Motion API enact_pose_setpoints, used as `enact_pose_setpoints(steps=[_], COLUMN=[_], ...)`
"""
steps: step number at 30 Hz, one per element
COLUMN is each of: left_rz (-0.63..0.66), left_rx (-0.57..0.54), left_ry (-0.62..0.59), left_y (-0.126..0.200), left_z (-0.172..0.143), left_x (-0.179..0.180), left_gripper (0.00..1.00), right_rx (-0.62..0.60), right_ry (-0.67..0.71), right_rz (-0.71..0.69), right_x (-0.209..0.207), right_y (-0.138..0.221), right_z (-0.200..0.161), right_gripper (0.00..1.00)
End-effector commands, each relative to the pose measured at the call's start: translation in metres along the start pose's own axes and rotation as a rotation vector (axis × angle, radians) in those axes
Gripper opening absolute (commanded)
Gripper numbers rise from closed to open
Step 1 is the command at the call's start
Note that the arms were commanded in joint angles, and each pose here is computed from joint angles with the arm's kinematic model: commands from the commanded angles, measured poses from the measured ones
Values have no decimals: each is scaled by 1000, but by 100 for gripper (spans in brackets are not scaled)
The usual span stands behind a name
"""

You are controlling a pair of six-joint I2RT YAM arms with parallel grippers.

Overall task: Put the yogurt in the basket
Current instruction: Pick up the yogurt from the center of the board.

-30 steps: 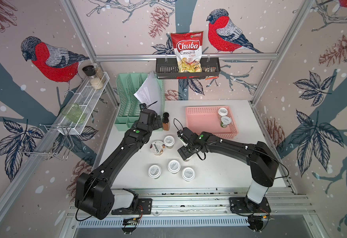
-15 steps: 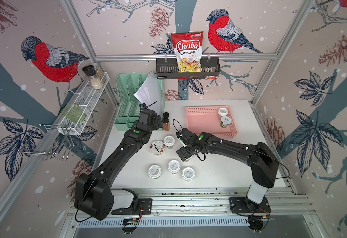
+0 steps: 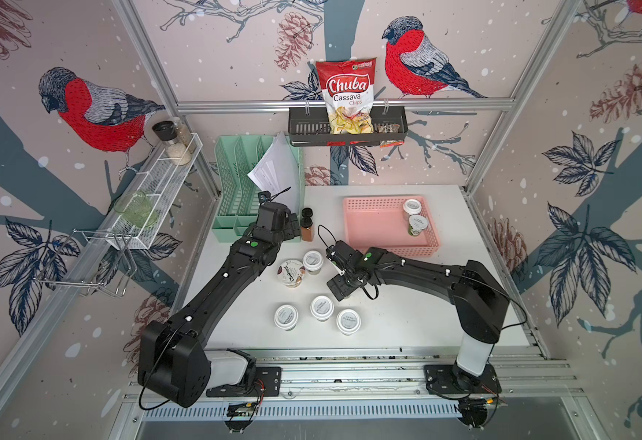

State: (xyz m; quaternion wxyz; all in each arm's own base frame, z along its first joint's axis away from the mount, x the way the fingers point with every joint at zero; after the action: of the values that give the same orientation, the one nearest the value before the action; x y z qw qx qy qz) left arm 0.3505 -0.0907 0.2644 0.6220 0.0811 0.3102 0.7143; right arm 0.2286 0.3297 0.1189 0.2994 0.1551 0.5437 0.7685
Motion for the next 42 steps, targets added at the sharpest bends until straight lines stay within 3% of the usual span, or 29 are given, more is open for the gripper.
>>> enact_pose_setpoints(steps=[1, 35, 42], left_rz=[-13, -16, -18], left_rx=[-17, -16, -23], left_ry=[-7, -10, -8], left_y=[1, 2, 3], left_z=[3, 3, 4], left_x=[-3, -3, -3], left_gripper=[96, 96, 96], right_rx=[-6, 2, -15], right_ry=[-4, -12, -18], right_rz=[2, -4, -22], right_x=[1, -4, -9], right_y=[-4, 3, 20], right_z=[2, -3, 5], right_gripper=[93, 79, 79])
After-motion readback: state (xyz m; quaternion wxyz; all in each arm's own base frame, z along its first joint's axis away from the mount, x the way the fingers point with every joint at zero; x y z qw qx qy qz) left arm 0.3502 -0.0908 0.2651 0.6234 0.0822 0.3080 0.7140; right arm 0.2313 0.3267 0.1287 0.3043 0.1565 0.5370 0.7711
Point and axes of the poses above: each gripper's point midway between its finger pads, its own y axis back along the fingers, its own x axis along the line the jaws close on, z = x × y, the point moved 5 cm from there along y, back along the fingers, and after that the axes turned 8 degrees about y, right-handed, at the moved point
